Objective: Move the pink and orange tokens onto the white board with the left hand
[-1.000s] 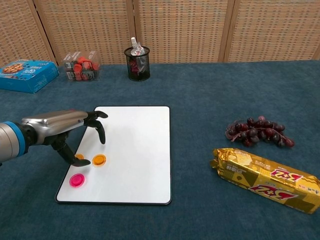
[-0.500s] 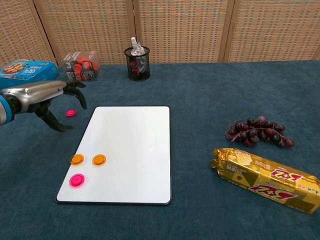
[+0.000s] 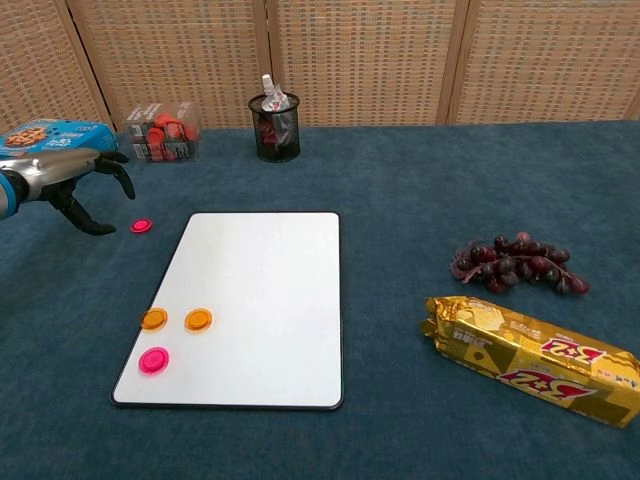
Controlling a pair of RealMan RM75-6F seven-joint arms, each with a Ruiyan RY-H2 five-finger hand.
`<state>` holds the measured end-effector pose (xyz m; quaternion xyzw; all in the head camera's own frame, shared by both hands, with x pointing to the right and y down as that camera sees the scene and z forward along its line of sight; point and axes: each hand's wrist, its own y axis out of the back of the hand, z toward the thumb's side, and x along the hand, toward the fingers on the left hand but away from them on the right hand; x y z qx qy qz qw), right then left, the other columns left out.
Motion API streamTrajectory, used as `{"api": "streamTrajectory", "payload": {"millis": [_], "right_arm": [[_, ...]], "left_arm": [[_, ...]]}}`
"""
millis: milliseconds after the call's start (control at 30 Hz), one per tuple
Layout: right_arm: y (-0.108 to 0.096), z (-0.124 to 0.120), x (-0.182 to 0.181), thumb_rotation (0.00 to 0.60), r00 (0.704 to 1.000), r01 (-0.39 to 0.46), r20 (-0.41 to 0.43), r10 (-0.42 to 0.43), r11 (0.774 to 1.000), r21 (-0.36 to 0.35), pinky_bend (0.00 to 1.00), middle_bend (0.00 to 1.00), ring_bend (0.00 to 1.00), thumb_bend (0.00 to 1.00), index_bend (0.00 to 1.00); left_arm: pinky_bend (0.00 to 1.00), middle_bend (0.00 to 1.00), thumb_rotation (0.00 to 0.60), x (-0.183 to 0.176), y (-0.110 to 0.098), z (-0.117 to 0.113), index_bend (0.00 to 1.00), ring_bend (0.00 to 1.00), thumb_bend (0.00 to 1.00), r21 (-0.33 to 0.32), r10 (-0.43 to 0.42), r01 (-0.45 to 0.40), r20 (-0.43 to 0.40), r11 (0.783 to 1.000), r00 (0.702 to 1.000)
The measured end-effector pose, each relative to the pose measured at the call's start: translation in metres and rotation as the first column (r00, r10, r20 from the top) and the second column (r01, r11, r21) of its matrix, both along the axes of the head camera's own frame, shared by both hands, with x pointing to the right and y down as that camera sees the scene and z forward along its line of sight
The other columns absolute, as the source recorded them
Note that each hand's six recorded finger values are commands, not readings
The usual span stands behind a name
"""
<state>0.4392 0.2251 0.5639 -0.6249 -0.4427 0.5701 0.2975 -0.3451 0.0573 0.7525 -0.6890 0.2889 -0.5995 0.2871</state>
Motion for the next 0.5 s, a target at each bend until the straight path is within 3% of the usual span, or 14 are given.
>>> {"api": "streamTrajectory", "payload": {"millis": [500], "right_arm": [[0.000, 0.001, 0.001, 0.600, 1.000, -0.010, 0.001, 0.010, 1.000, -0.009, 0.00, 0.00, 0.00, 0.00, 0.00]], "left_arm": [[0.00, 0.00, 0.600, 0.015, -0.009, 0.020, 0.38, 0.00, 0.36, -0.016, 0.014, -0.014, 0.005, 1.000, 1.000]]}}
